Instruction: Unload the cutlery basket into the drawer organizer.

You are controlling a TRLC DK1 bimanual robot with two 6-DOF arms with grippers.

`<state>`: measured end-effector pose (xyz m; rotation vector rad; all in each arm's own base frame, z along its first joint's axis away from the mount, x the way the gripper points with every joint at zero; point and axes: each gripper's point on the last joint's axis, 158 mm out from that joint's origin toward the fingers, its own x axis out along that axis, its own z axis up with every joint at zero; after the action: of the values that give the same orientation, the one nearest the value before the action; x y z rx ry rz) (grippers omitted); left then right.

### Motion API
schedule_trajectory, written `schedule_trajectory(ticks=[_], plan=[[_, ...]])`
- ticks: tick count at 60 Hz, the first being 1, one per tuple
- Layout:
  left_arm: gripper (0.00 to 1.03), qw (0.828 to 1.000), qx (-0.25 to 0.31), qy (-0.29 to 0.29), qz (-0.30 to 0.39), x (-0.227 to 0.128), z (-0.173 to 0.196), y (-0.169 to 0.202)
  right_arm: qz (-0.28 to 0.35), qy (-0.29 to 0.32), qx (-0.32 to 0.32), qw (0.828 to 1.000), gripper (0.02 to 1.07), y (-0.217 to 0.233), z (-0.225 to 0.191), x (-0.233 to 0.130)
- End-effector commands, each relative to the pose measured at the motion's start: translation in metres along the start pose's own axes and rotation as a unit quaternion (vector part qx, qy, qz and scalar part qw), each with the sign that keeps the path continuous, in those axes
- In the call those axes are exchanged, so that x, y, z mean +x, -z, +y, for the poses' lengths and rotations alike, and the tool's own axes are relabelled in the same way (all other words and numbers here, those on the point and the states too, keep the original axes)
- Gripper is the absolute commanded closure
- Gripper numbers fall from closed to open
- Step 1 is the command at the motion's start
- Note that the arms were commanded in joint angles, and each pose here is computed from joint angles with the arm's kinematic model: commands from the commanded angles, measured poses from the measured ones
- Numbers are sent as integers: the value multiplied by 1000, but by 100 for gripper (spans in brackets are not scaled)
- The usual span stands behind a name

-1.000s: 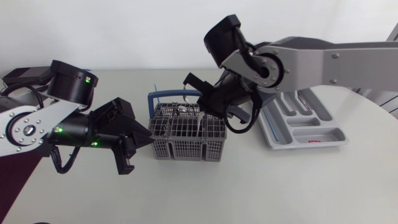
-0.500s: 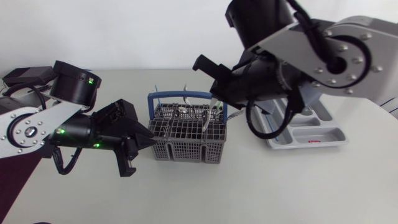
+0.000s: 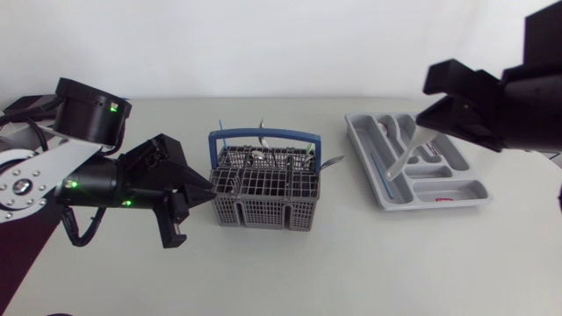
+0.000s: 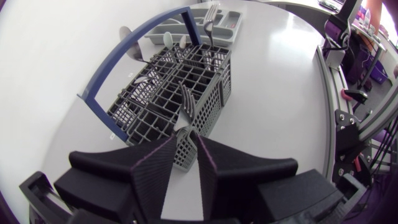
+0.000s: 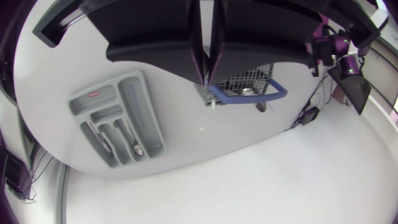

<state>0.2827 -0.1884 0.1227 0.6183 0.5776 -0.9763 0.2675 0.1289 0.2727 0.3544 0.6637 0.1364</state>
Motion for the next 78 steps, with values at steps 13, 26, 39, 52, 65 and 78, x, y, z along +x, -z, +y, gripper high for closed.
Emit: schedule_trajectory(ticks=[13, 26, 39, 52, 65, 78], plan=[[63, 1000, 3, -15, -7, -11, 3, 0, -1, 98, -35, 995, 101, 10, -142, 36], [63, 1000, 8, -18, -16, -15, 0, -5, 6, 136, -40, 990, 101, 8, -211, 90], [63, 1000, 8, -19, -18, -19, 0, -7, 11, 179, -77, 981, 101, 4, -253, 139], [63, 1000, 8, -20, -19, -20, -1, -6, 21, 260, -149, 954, 101, 4, -309, 180], [63, 1000, 9, -19, -17, -19, -3, -4, 41, 299, -202, 932, 99, 19, -324, 207], [63, 1000, 10, -19, -17, -21, -3, -5, 54, 303, -231, 923, 50, 28, -307, 216]])
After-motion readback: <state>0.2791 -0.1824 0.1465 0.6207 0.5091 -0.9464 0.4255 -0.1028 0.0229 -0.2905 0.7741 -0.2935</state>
